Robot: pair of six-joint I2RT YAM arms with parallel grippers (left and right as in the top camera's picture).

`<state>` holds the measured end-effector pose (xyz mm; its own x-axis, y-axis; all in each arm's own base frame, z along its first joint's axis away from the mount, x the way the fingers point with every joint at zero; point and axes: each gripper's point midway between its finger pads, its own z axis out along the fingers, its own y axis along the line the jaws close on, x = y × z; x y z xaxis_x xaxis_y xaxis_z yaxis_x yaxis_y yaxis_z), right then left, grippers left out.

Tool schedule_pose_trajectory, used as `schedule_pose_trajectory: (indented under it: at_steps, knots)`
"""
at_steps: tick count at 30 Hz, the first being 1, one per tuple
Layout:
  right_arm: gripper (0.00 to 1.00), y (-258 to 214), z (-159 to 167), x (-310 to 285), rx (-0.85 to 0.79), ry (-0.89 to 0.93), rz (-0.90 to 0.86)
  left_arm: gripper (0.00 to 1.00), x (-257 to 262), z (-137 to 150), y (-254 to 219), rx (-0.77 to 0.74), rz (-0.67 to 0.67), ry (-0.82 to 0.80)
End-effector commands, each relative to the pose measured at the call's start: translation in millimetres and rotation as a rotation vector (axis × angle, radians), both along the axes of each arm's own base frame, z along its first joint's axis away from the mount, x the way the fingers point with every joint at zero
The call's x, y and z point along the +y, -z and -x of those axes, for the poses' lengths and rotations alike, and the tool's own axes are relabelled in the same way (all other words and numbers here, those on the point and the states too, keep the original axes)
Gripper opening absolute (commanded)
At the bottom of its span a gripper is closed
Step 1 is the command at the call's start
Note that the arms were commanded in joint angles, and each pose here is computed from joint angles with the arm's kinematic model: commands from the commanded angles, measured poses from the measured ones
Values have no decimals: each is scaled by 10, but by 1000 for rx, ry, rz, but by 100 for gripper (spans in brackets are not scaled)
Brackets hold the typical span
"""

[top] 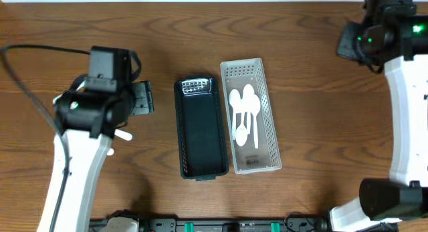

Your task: Pack container

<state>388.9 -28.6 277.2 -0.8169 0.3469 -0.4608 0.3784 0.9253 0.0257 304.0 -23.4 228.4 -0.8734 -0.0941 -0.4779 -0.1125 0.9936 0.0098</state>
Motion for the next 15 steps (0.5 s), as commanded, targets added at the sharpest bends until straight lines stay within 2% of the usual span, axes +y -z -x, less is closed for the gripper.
schedule_pose_trajectory:
  at_steps: [1, 8, 11, 15]
  knots:
    - [1, 193, 75, -284, 76, 82, 23, 54, 13, -116, 373, 96, -24, -6]
    - [1, 214, 107, -379, 90, 86, 31, 23, -38, -446, 1091, 248, -45, -5]
    - [1, 212, 104, -379, 89, 82, 33, 20, -49, -440, 1403, 339, -47, -20]
    - [1, 209, 95, -380, 86, 80, 34, 20, -306, -359, 1757, 464, 86, 20]
